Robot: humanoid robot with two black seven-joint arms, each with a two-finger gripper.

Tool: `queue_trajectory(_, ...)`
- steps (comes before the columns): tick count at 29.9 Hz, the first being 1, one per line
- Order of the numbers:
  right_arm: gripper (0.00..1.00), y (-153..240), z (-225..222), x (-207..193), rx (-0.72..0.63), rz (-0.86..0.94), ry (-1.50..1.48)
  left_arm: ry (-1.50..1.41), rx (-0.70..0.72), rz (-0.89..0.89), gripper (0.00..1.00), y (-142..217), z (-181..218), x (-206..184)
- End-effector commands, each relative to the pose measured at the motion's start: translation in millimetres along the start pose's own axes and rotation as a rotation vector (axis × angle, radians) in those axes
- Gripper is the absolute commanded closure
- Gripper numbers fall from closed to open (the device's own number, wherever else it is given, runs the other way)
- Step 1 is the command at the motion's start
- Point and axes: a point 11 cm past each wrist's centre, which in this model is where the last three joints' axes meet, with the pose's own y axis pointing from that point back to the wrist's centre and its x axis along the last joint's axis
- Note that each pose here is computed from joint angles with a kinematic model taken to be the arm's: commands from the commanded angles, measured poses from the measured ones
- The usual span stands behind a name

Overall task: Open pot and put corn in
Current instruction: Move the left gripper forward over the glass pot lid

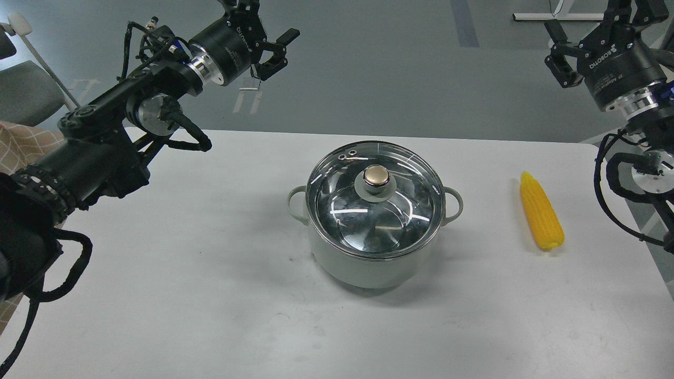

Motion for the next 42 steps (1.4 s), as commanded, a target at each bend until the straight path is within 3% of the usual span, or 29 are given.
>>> queue_trajectory(1, 0.00, 8.4, 3.2, 6.8, -0.009, 0.018, -0.003, 0.019, -0.014, 0.012, 0.02, 3.2, 0.0, 3.6)
queue_trajectory(9, 0.00, 11.2, -1.5, 12.0, -0.008, 0.021, 0.007, 0.020, 0.054, 0.026, 0.02, 12.8, -23.1, 8.6)
queue_trajectory(19, 0.00, 32.7, 8.0, 26.7, -0.006, 0.075, -0.033, 0.042, 0.037, 0.064, 0.02, 19.9, -24.4, 19.7)
queue_trajectory(26, 0.00, 38.0, 2.6, 34.2, -0.007, 0.086, -0.017, 0.065, -0.015, 0.155, 0.02, 26.6, -15.5, 44.2)
queue_trajectory(42, 0.00, 38.9, 1.6, 36.7, -0.007, 0.099, -0.007, 0.093, -0.124, 0.146, 0.02, 26.3, -34.5, 32.2)
